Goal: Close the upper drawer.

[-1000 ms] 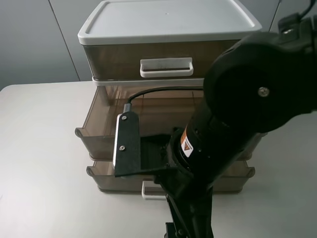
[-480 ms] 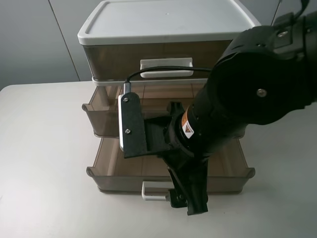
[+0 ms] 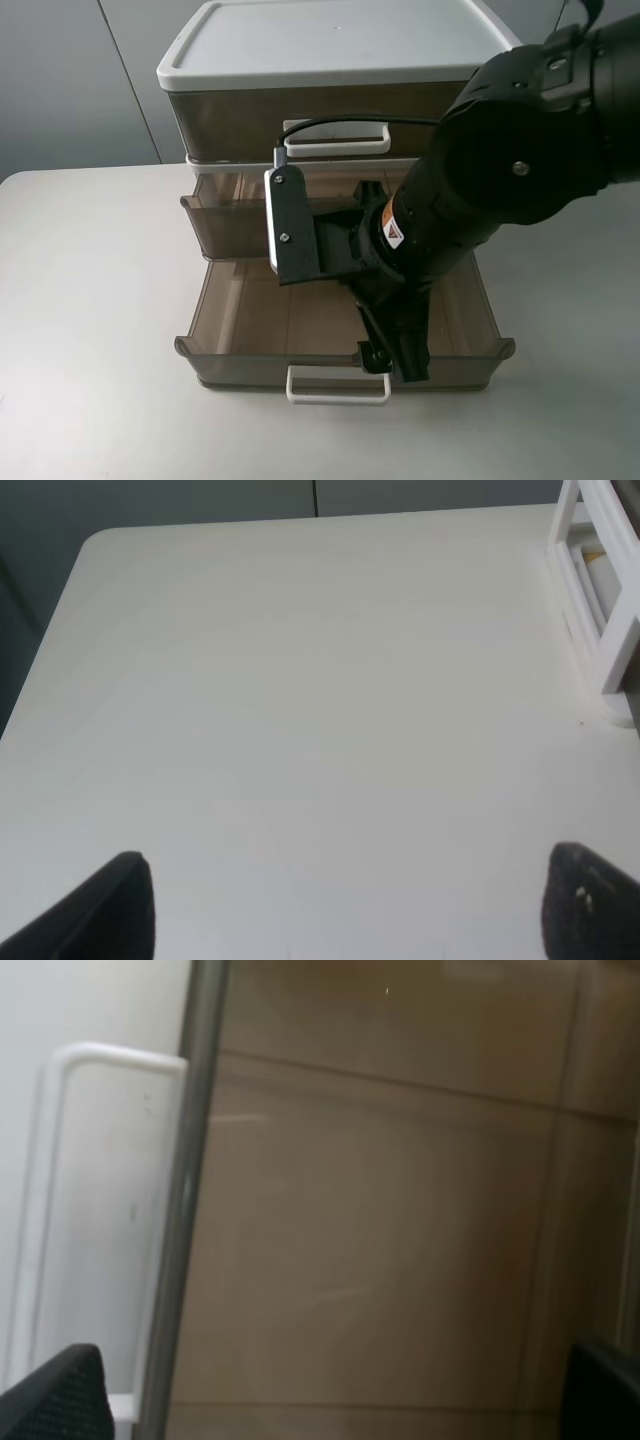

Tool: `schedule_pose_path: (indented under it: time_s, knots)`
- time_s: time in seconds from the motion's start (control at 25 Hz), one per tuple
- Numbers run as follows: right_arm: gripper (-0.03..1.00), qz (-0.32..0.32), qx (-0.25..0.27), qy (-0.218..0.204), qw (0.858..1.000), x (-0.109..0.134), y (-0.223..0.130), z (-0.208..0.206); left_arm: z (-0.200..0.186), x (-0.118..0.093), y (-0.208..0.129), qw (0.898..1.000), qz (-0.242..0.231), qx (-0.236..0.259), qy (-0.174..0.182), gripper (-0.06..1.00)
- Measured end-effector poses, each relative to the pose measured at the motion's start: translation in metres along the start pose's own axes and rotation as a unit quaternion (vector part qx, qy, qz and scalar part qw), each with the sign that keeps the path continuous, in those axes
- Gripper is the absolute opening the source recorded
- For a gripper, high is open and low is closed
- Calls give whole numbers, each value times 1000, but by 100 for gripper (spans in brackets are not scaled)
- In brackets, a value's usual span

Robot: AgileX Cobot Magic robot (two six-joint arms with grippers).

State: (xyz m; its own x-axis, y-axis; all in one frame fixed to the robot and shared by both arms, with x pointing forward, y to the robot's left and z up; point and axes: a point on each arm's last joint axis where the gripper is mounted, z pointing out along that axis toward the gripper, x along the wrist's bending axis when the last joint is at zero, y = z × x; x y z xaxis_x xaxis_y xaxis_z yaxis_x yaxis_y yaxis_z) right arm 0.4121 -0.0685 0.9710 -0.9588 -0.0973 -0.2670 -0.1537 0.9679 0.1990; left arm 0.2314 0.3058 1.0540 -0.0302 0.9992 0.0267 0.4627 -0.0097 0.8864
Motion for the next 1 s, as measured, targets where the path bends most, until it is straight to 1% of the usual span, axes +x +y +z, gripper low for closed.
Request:
schedule_pose_path:
  time_s: [0.16, 0.36, 0.52, 0.6, 0.68, 1.0]
  knots:
    - [68, 0, -10, -19, 1000, -7, -1, 1, 0, 0, 0, 1000, 0, 0, 0, 74]
    - [68, 7, -7, -22, 1000, -11, -4, 4, 0, 0, 0, 1000, 0, 0, 0, 74]
    - [68, -4, -2, -29, 1000, -13, -6, 9, 0, 0, 0, 1000, 0, 0, 0, 74]
    - [68, -17, -5, -49, 999, -19, -7, 10, 0, 0, 0, 1000, 0, 0, 0, 74]
    - [68, -31, -2, -60, 998, -23, -9, 12, 0, 0, 0, 1000, 0, 0, 0, 74]
    - [68, -41, -14, -76, 996, -26, -6, 11, 0, 0, 0, 1000, 0, 0, 0, 74]
